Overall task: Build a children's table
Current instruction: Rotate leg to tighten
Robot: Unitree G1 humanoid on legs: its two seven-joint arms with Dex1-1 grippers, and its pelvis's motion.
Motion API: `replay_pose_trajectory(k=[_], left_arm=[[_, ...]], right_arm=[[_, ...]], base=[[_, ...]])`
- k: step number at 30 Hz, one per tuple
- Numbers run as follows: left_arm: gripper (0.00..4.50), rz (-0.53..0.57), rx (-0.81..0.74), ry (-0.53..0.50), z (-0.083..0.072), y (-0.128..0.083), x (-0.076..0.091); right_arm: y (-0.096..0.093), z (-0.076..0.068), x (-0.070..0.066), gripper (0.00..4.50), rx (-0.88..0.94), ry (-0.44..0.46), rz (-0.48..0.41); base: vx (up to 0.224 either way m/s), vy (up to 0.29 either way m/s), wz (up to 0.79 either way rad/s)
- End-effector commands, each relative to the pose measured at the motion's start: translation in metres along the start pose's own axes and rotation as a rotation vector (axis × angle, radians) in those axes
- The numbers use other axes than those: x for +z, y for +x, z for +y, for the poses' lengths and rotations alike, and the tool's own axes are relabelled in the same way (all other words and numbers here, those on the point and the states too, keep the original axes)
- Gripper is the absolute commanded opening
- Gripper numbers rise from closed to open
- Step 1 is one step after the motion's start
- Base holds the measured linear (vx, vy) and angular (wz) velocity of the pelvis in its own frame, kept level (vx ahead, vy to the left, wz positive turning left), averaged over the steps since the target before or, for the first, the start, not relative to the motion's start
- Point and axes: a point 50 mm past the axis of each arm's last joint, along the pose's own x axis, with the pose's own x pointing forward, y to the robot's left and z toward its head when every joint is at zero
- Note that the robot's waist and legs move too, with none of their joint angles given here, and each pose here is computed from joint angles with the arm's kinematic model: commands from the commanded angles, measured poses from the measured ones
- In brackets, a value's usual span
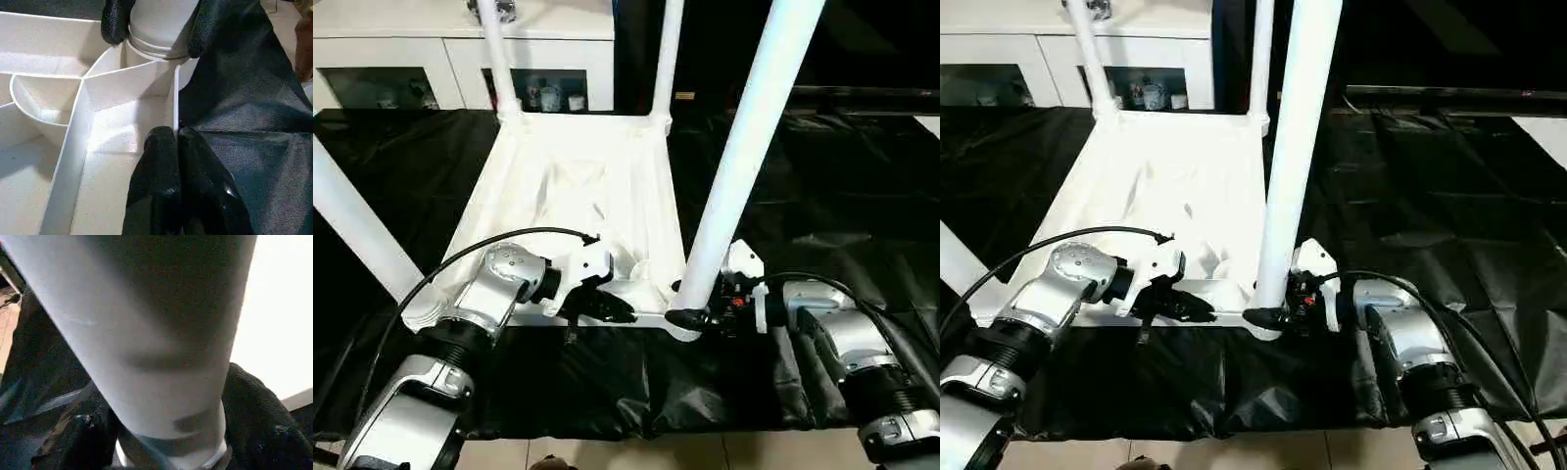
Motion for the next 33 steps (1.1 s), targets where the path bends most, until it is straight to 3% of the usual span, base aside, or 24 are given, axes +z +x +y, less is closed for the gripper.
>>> replay_pose_trajectory(k=[1, 4, 6, 9, 10, 17, 19, 20, 21, 23, 28, 33], left_arm=[[0.00, -0.052, -0.002, 0.061, 0.003, 0.010, 0.019], [0.00, -0.063, 0.010, 0.053, 0.004, 0.011, 0.019], [0.00, -0.072, 0.079, 0.010, 0.006, 0.015, 0.020], [0.00, -0.075, 0.153, -0.015, 0.010, 0.019, 0.020], [0.00, -0.079, 0.242, -0.052, 0.014, 0.024, 0.021], [0.00, -0.108, 0.392, -0.123, 0.018, 0.042, 0.030], [0.00, -0.115, 0.384, -0.119, 0.015, 0.048, 0.032], [0.00, -0.117, 0.379, -0.118, 0.013, 0.050, 0.033], [0.00, -0.117, 0.378, -0.118, 0.013, 0.050, 0.033], [0.00, -0.116, 0.342, -0.097, 0.010, 0.050, 0.033], [0.00, -0.109, 0.282, -0.048, 0.006, 0.046, 0.031], [0.00, -0.093, 0.175, 0.013, 0.001, 0.037, 0.029]], right_arm=[[0.024, 0.021, -0.005, 2.59, 0.166, 0.019, 0.000], [0.025, 0.020, -0.006, 2.57, 0.132, 0.029, -0.014], [0.035, 0.005, -0.004, 2.57, -0.101, 0.053, -0.063], [0.042, -0.004, -0.004, 2.55, -0.242, 0.094, -0.085], [0.049, -0.012, -0.005, 2.55, -0.395, 0.143, -0.103], [0.074, -0.016, -0.002, 2.54, -0.597, 0.233, -0.121], [0.083, -0.011, 0.005, 2.54, -0.565, 0.205, -0.152], [0.086, -0.009, 0.007, 3.10, -0.537, 0.176, -0.158], [0.086, -0.008, 0.007, 3.24, -0.534, 0.173, -0.159], [0.084, -0.007, 0.009, 3.24, -0.490, 0.181, -0.181], [0.073, -0.009, 0.009, 3.89, -0.441, 0.106, -0.156], [0.055, -0.003, 0.009, 3.89, -0.267, 0.019, -0.141]], base=[[0.000, 0.000, 0.00], [0.000, 0.000, 0.00], [0.000, 0.000, 0.00], [0.000, 0.000, 0.00], [0.000, 0.000, 0.00], [0.000, 0.000, 0.00], [0.000, 0.000, 0.00], [0.000, 0.000, 0.00], [0.000, 0.000, 0.00], [0.000, 0.000, 0.00], [0.000, 0.000, 0.00], [0.000, 0.000, 0.00]])
